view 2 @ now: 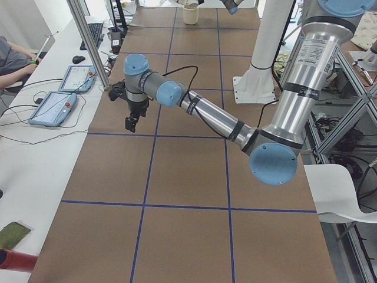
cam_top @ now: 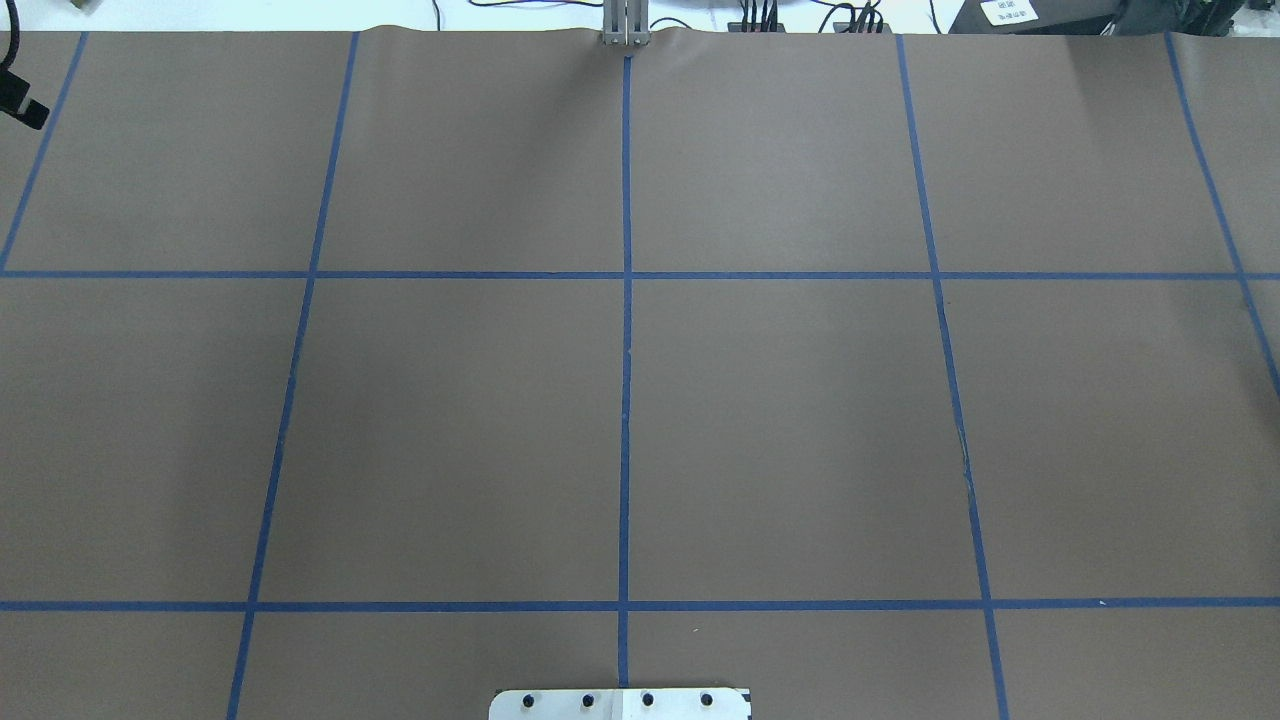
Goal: Left arm hands cup to right arm to dump lemon
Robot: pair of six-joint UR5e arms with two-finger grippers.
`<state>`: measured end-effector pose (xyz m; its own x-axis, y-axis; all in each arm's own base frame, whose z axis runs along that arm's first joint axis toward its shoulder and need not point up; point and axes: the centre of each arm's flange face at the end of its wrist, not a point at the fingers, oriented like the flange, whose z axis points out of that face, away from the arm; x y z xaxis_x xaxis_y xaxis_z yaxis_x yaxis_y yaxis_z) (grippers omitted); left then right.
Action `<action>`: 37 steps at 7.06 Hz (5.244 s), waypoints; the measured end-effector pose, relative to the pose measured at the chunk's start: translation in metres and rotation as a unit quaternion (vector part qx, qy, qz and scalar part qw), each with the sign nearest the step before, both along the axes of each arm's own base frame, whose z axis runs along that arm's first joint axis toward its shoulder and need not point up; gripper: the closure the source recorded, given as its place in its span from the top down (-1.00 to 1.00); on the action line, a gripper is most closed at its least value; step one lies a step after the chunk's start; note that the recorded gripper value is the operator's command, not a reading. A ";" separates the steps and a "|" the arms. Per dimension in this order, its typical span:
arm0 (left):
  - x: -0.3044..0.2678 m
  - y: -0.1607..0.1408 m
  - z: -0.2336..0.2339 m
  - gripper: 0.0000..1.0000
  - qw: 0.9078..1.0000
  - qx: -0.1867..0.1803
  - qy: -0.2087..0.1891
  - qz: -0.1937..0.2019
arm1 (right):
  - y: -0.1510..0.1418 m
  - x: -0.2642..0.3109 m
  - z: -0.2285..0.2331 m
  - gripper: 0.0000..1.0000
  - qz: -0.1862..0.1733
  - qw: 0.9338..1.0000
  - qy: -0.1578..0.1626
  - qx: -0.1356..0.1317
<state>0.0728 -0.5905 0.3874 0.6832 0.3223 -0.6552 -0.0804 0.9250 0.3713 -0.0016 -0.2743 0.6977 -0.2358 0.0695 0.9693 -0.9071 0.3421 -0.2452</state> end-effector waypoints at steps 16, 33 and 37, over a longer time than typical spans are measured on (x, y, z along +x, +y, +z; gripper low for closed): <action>0.001 0.001 -0.005 1.00 1.000 0.005 0.000 0.000 | -0.004 0.077 0.032 -0.53 0.027 0.812 -0.580 -0.062; 0.002 0.002 -0.004 1.00 1.000 0.000 0.010 0.006 | -0.075 0.017 -0.047 -0.66 -0.085 0.899 0.384 0.193; 0.006 0.005 -0.009 1.00 0.999 -0.003 0.036 0.021 | -0.177 -0.026 -0.121 -0.69 -0.076 0.779 0.546 0.299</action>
